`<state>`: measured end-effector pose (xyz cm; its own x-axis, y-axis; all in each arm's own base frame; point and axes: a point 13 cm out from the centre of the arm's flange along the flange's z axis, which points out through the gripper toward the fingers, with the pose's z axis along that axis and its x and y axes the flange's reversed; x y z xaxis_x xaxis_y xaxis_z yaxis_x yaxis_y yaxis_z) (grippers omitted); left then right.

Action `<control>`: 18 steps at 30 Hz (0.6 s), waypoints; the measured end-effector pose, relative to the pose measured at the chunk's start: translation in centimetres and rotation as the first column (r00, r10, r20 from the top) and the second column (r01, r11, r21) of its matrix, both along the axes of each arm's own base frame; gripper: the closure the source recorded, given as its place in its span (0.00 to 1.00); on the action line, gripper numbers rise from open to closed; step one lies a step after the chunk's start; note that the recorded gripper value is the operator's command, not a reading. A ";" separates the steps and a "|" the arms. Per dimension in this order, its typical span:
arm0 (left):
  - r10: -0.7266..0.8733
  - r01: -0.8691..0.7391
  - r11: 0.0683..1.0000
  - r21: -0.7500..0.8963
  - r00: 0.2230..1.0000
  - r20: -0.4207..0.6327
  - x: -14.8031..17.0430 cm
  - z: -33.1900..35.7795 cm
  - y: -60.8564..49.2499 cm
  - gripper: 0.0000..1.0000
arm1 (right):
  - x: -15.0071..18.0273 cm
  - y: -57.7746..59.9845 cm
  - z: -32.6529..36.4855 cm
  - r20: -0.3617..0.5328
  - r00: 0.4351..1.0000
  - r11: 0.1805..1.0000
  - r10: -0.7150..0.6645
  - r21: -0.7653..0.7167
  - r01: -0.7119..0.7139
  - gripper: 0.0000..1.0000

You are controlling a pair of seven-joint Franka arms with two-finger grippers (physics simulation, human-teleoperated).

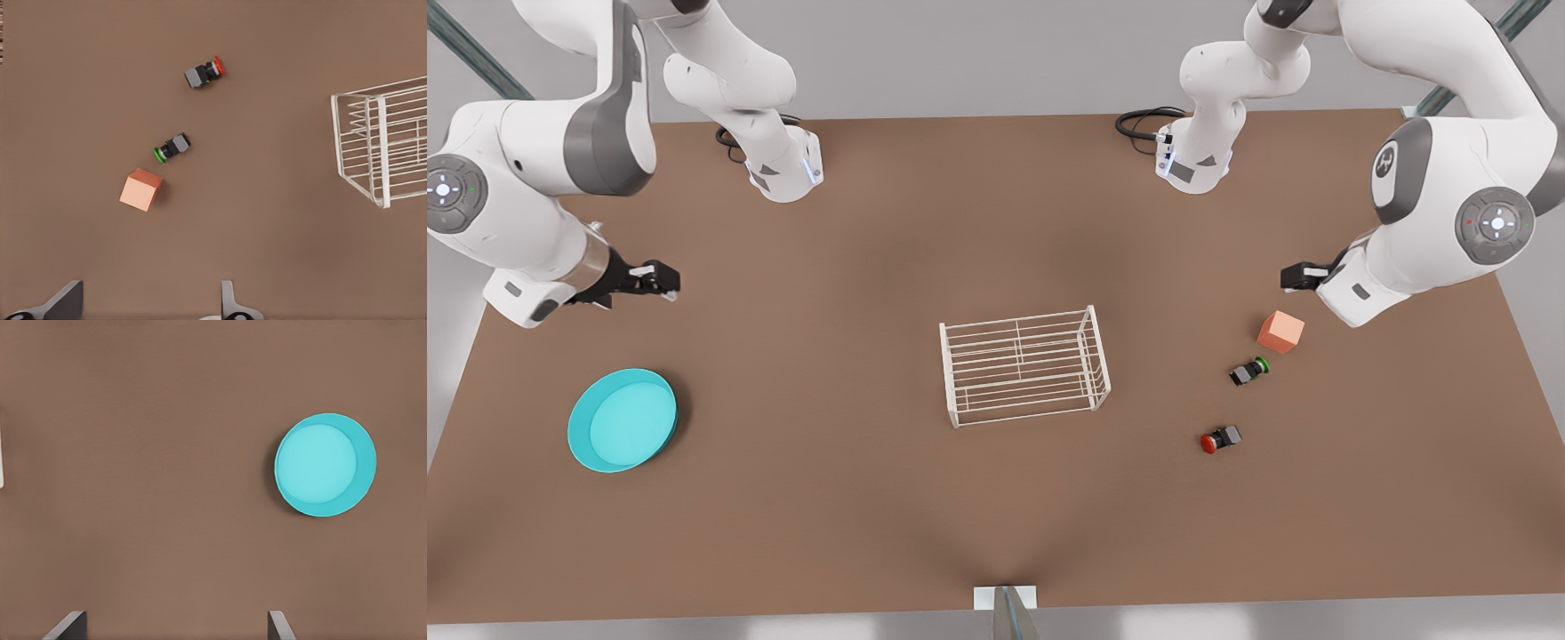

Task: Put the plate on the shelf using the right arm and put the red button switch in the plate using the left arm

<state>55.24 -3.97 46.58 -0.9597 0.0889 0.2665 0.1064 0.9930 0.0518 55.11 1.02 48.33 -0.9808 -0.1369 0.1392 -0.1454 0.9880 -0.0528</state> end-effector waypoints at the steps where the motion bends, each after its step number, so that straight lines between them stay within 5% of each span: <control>1: 0.003 -0.003 1.000 0.001 1.000 0.001 0.0 0.0 0.1 0.00 | 0.1 -0.1 0.0 0.000 1.000 1.000 -0.001 0.001 0.001 0.00; 7: 0.004 -0.004 1.000 0.002 1.000 0.006 -0.1 0.3 -0.3 0.00 | 8.0 -14.1 -14.7 -0.120 0.982 0.984 -0.148 0.079 0.158 0.00; 18: -0.008 0.008 1.000 0.004 1.000 -0.015 -0.9 0.5 -1.4 0.00 | 9.1 -31.9 -33.8 -0.026 0.978 0.957 -0.207 0.203 0.208 0.00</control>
<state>54.36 -5.37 47.09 -0.9549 0.0955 0.2811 0.1153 0.9918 0.0546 64.20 -30.84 14.50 -0.9900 0.0439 0.1339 0.0644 0.9862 0.1527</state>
